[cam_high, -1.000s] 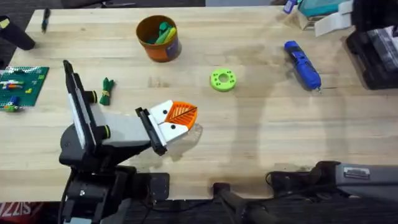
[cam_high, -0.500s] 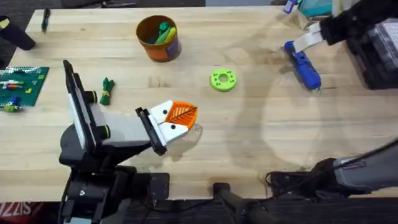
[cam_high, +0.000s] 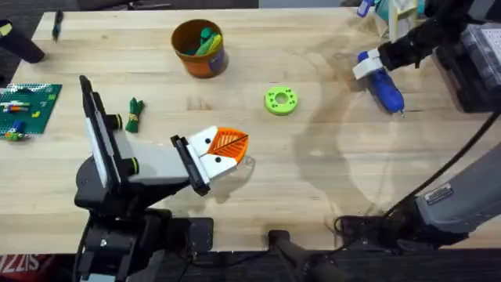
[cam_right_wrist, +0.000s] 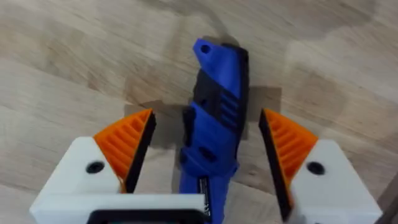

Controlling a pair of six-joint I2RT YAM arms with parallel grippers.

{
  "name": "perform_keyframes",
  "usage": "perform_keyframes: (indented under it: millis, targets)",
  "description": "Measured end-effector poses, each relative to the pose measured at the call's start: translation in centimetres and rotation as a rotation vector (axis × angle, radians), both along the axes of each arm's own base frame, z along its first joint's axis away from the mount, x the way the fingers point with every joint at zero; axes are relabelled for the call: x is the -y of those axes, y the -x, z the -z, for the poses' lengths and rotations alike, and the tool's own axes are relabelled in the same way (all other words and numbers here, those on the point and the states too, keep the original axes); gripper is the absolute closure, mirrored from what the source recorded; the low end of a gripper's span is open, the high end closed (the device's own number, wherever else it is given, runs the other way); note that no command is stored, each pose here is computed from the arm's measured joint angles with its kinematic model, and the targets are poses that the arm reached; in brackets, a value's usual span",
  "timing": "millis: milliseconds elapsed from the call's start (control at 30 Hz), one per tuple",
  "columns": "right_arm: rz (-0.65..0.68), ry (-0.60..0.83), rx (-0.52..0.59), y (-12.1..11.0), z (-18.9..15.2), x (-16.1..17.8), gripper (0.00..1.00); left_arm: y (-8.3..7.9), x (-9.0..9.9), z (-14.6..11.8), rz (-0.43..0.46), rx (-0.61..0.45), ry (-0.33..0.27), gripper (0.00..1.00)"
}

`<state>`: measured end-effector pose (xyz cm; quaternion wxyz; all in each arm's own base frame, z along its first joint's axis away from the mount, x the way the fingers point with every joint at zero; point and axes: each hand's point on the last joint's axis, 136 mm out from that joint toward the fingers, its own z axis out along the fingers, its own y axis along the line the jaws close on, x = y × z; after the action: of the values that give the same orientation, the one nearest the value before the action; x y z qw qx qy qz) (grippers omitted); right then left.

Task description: Pick up the gripper from the table and insert it into the empty holder that is missing its gripper. Then pick up a screw, insert it into the mounting hole, and use the screwdriver to tighten it. Finally, clean up the table by picking up the vegetable and placing it into the bucket.

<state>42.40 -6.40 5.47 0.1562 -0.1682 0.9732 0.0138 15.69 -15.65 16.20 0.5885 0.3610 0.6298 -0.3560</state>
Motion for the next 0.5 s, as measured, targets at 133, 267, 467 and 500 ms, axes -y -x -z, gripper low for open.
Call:
perform_keyframes:
  millis: [133,267,467,500]
  targets:
    - [0.012,-0.002,-0.011,0.2,0.4,0.5,0.008,0.0,0.0,0.0,0.0,0.0,0.0,0.999]
    - [0.028,0.004,-0.017,0.4,0.5,1.2,0.008,0.0,0.0,0.0,0.0,0.0,0.0,0.999]
    - [0.054,0.009,-0.047,0.7,1.5,1.8,0.008,0.0,0.0,0.0,0.0,0.0,0.0,0.999]
    - [0.058,0.008,-0.047,0.7,1.5,1.8,0.008,0.0,0.0,0.0,0.0,0.0,0.0,0.999]
